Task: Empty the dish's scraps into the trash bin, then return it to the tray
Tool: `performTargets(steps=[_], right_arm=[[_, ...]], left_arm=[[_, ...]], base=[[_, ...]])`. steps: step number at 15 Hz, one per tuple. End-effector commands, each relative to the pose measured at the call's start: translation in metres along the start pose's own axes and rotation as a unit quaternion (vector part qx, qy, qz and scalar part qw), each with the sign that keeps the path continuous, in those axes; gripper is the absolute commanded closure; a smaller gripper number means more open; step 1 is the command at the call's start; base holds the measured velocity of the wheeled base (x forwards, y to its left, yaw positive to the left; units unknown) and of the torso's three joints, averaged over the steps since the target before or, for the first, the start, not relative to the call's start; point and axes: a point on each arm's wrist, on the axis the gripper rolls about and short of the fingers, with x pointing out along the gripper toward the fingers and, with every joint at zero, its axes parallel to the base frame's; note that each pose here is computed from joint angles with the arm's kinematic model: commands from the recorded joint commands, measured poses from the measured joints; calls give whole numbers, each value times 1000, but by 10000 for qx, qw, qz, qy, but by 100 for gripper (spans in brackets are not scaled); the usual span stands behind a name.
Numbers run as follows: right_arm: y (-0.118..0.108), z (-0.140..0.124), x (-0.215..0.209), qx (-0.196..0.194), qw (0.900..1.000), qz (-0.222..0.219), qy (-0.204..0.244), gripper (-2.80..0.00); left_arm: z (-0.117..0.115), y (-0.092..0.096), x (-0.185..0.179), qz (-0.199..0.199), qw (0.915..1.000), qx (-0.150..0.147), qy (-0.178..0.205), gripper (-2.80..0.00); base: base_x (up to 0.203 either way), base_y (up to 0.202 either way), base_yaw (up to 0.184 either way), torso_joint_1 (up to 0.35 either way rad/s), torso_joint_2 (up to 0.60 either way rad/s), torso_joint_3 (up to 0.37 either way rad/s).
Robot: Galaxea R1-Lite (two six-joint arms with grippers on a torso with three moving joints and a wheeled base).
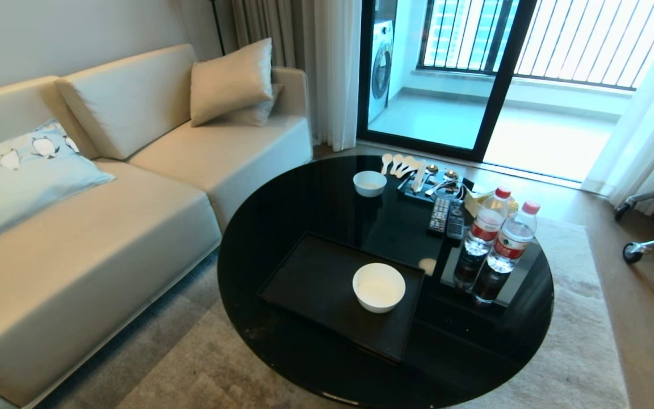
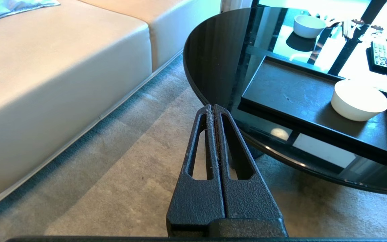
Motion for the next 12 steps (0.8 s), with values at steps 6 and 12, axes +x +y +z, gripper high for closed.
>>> performTargets(steps=[6, 12], right_arm=[[0, 0, -1, 9, 10000, -10, -53, 0], [0, 0, -1, 106, 9999, -3, -61, 0]], left_arm=[[0, 0, 0, 2, 10000, -5, -5, 0], [0, 0, 0, 2, 10000, -5, -5, 0]], base=[[0, 0, 0, 0, 0, 0], [0, 0, 0, 0, 0, 0]])
